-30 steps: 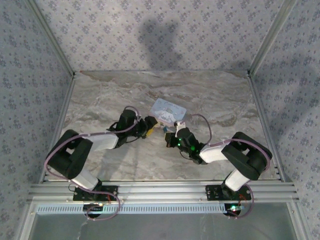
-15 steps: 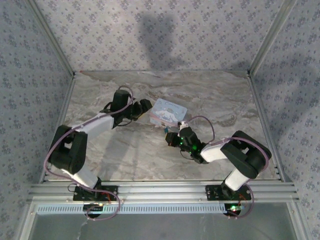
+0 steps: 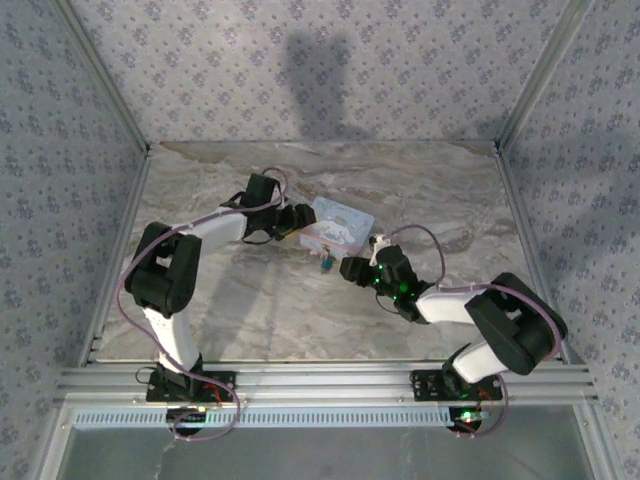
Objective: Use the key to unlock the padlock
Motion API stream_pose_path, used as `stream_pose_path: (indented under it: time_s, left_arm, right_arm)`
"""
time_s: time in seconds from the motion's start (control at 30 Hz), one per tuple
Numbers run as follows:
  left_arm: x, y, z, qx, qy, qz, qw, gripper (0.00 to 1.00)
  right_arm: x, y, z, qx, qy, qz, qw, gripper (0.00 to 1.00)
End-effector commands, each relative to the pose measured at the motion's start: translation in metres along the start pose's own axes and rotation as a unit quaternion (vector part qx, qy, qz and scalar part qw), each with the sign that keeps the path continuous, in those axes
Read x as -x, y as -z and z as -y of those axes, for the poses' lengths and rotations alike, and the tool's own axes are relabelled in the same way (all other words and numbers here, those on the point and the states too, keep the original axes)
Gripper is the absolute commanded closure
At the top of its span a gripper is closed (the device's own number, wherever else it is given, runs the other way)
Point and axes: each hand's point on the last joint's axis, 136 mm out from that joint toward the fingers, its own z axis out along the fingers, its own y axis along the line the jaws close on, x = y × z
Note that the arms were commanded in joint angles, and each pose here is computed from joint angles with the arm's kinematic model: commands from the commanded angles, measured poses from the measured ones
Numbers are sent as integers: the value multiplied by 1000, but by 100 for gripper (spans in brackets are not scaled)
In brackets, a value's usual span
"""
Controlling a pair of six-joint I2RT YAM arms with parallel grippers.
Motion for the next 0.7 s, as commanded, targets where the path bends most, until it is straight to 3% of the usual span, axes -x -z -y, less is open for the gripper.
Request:
stream_pose_path:
  time_s: [0.0, 0.3, 0.67]
  left_arm:
    - [-9, -4, 1, -1, -9, -23, 1000, 33]
    - [-40, -5, -28, 29, 17, -30, 999, 39]
    - [-65, 3, -35, 37, 31, -20, 999, 40]
  right_arm:
    - [9, -2, -9, 35, 30, -11, 999, 51]
    - [44, -21, -9, 68, 73, -8, 995, 50]
    - [63, -36, 4, 77, 101, -4, 992, 49]
